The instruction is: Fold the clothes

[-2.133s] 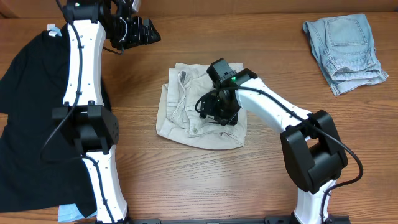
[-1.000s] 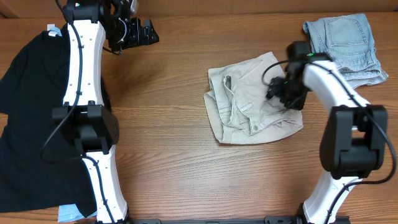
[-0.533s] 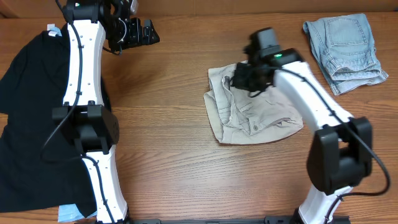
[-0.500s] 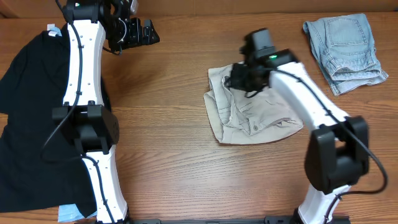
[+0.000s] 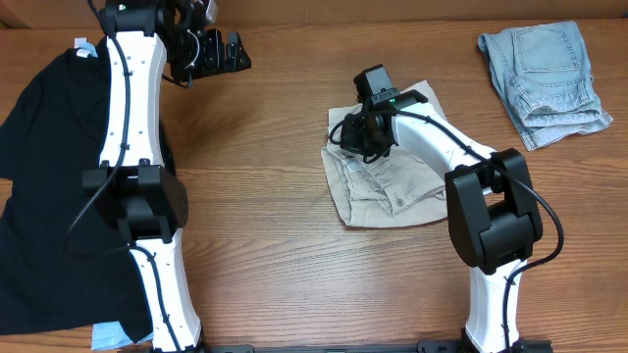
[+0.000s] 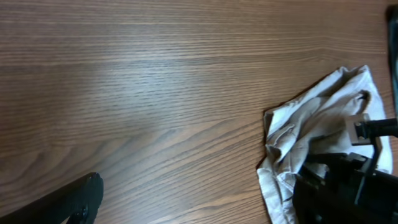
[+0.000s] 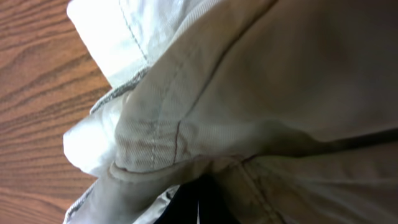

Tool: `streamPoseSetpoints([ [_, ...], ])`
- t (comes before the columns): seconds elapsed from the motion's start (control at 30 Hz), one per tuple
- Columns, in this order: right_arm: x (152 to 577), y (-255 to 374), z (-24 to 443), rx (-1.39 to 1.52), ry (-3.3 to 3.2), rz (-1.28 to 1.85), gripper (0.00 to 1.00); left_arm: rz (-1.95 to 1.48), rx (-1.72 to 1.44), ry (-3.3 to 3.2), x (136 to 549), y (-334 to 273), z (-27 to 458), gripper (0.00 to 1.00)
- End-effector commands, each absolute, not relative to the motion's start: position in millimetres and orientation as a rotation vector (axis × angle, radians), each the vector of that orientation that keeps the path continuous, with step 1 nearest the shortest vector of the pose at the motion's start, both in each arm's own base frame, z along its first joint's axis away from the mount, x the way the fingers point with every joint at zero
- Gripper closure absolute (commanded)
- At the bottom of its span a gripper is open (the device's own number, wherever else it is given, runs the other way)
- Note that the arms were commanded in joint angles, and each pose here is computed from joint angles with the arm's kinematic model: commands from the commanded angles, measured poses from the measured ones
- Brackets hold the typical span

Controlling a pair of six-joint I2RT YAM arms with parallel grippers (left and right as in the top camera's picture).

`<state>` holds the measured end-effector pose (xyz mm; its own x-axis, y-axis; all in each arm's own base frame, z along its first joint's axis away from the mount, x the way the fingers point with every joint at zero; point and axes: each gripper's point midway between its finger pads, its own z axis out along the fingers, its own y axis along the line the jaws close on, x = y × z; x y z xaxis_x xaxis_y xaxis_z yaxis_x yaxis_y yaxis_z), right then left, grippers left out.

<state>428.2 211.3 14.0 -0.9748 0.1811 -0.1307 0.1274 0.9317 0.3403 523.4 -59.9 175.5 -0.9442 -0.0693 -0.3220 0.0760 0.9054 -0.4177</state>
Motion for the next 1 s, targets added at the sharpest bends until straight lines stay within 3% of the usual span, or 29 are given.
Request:
streamPoseSetpoints([
  [0.0, 412.5, 231.5, 17.4, 0.143, 2.991, 0.634, 0.95, -0.570, 0.027, 2.731, 525.2, -59.6, 178.4, 0.01],
  [0.2, 387.2, 196.2, 101.7, 0.140, 3.007, 0.554, 0.68, -0.548, 0.049, 2.728, 526.1, -57.2, 177.9, 0.01],
  [0.37, 347.8, 160.2, 110.9, 0.228, 3.142, 0.359, 0.51, -0.502, 0.038, 2.735, 526.9, -51.4, 175.9, 0.00],
  [0.7, 292.9, 136.4, 35.4, 0.348, 3.315, 0.237, 0.47, -0.503, 0.037, 2.739, 526.1, -51.4, 175.6, 0.01],
  [0.97, 286.7, 85.6, -8.2, 0.611, 3.248, 0.046, 0.44, -0.503, 0.037, 2.739, 526.1, -51.4, 175.6, 0.00],
])
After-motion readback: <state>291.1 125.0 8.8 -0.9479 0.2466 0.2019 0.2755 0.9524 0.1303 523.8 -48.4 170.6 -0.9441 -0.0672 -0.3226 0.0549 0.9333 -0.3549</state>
